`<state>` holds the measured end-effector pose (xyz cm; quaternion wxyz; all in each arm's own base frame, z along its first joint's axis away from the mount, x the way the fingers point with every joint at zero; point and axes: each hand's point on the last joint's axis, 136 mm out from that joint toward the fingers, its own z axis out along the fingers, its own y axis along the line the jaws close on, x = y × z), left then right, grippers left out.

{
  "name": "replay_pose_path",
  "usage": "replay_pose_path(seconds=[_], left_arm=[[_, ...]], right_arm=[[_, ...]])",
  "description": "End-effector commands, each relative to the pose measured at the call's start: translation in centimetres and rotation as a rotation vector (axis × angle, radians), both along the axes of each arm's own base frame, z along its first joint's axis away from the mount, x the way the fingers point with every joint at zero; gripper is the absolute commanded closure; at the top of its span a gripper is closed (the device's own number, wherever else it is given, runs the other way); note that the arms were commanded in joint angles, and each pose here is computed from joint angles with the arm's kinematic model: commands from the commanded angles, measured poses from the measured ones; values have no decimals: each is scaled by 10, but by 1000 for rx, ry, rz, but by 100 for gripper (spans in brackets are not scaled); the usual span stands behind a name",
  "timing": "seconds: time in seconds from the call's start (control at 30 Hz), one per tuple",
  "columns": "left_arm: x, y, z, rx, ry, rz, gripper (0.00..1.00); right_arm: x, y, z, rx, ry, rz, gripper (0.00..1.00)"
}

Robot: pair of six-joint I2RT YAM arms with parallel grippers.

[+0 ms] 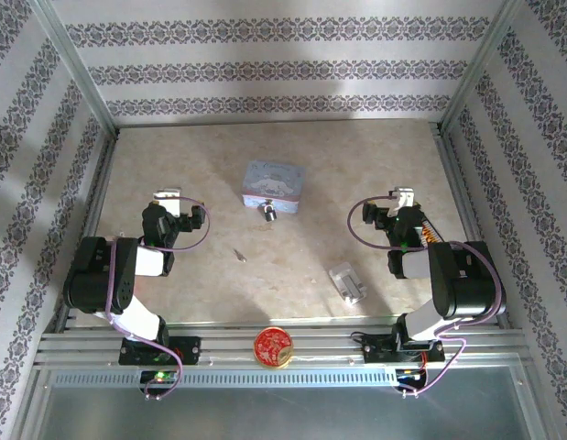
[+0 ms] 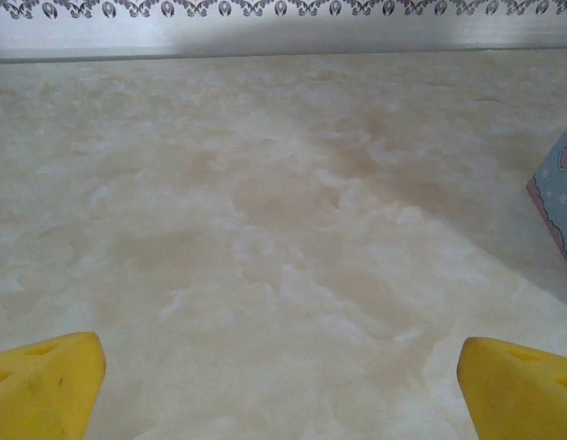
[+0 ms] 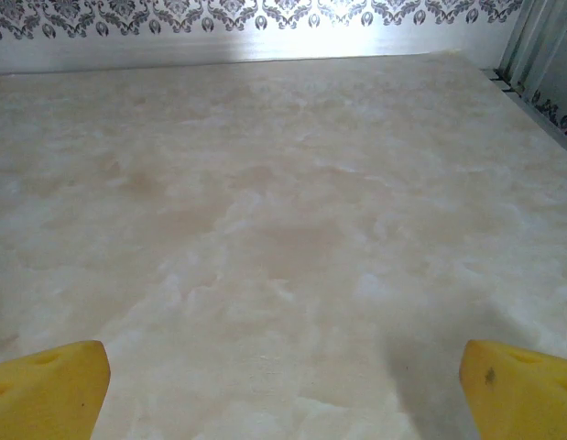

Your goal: Unlock a padlock with a key

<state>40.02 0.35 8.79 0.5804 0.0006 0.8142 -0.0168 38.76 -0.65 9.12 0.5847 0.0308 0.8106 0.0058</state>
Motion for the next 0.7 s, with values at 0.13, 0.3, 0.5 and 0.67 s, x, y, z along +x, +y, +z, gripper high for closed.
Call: replay_pose_path(seconds=[0.13, 0.3, 0.5, 0.67], left_arm=[[-1, 1, 1, -7, -4, -6, 1], [-1, 1, 1, -6, -5, -6, 1], [0, 0, 1, -6, 1, -15, 1], [0, 0, 1, -6, 1, -14, 1]], right_arm=[[4, 0, 10, 0, -32, -9, 2], [4, 1, 9, -1, -31, -8, 2], [4, 1, 9, 0, -31, -8, 2], [4, 1, 9, -1, -31, -7, 2]])
